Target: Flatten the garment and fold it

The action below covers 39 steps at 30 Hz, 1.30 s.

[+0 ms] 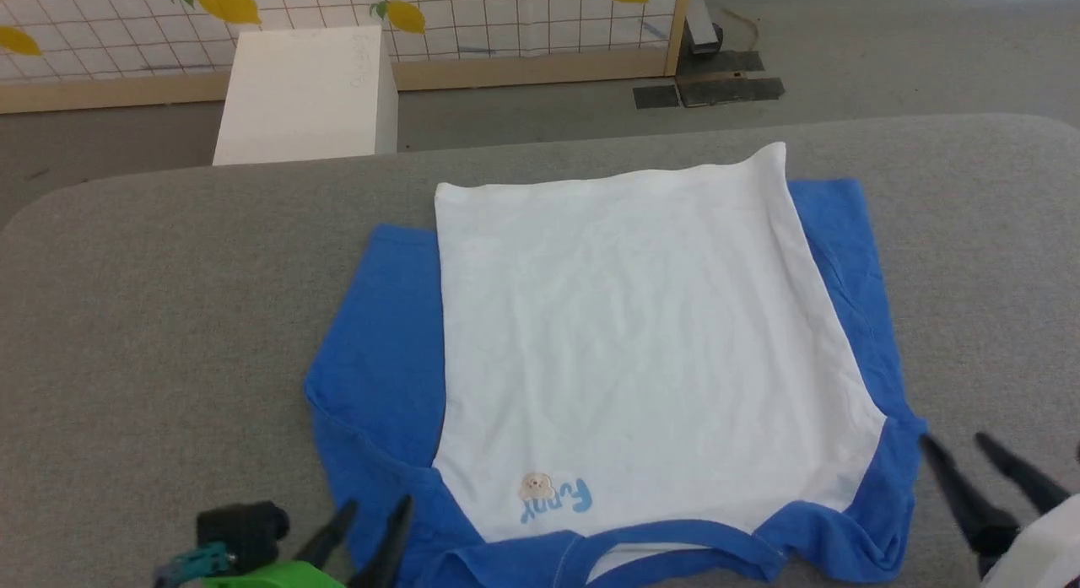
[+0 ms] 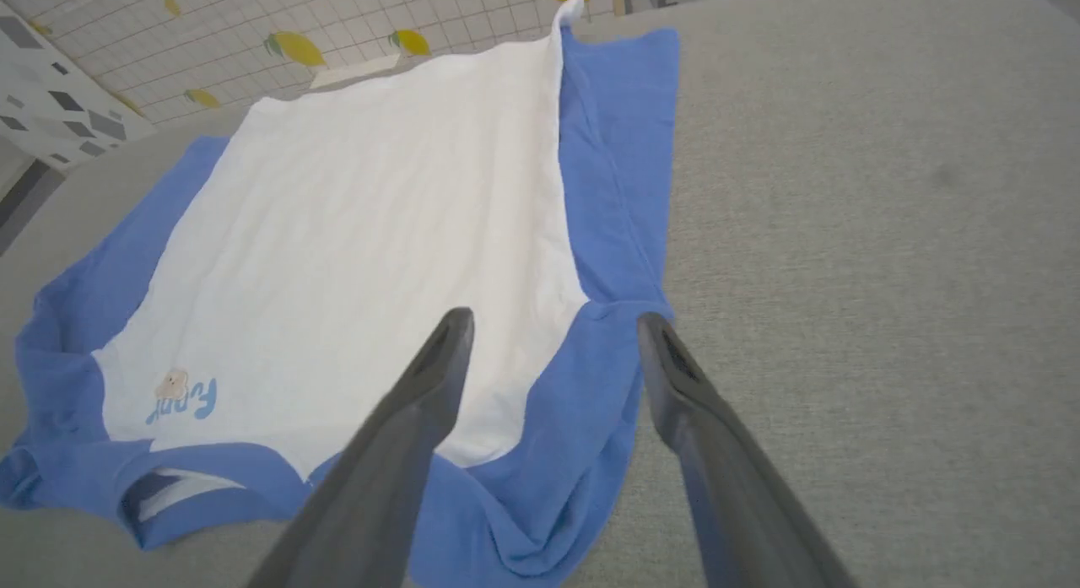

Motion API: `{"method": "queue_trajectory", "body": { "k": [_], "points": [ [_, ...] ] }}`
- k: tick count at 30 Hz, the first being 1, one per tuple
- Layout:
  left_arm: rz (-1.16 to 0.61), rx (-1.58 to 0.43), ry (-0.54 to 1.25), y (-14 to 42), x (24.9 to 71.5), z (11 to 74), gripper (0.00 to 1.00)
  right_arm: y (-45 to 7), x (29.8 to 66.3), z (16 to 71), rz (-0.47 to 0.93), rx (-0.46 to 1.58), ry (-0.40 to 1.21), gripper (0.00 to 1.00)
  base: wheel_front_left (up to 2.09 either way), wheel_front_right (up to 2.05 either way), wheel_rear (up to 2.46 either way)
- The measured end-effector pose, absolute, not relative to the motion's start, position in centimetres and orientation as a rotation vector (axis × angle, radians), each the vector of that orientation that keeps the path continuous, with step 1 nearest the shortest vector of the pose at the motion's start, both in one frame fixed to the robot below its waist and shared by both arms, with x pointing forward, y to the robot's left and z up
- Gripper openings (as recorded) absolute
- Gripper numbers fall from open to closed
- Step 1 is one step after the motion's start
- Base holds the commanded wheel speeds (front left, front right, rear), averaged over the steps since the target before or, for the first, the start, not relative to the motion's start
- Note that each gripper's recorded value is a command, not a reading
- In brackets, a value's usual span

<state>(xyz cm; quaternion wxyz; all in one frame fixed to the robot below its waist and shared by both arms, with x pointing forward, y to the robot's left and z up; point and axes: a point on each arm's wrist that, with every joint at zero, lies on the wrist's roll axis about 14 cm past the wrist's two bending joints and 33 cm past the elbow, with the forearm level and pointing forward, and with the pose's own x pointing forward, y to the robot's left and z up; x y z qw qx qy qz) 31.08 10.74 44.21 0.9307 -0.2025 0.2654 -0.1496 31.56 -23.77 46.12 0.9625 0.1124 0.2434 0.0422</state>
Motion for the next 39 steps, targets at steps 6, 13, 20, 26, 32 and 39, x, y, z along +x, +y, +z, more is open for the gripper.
{"method": "queue_trajectory", "body": {
  "k": [6, 13, 20, 26, 32, 39],
  "points": [
    [-0.113, -0.428, 0.180, 14.4, 33.9, 50.2, 1.00, -26.4, 33.1, 53.5, -0.076, 0.110, 0.121, 1.00, 0.00, 0.00, 0.00],
    [-0.016, -0.352, 0.014, 15.1, 34.2, 50.8, 1.00, -25.1, 33.3, 55.5, -0.117, 0.070, -0.071, 1.00, 0.00, 0.00, 0.00],
    [-0.001, -0.210, -0.063, 14.5, 34.7, 51.6, 1.00, -21.8, 33.0, 52.0, -0.047, 0.079, -0.020, 1.00, 0.00, 0.00, 0.00],
    [-0.018, -0.174, -0.074, 14.4, 34.9, 51.4, 1.00, -21.3, 33.1, 50.6, -0.034, 0.080, 0.016, 1.00, 0.00, 0.00, 0.00],
    [-0.061, -0.155, -0.089, 14.2, 35.8, 51.6, 1.00, -21.2, 33.7, 50.3, -0.032, 0.074, 0.020, 1.00, 0.00, 0.00, 0.00],
    [-0.249, -0.041, -0.129, 13.0, 42.1, 54.7, 1.00, -20.8, 35.3, 49.9, -0.017, 0.073, 0.027, 1.00, 0.00, 0.00, 0.00]
  ]
}}
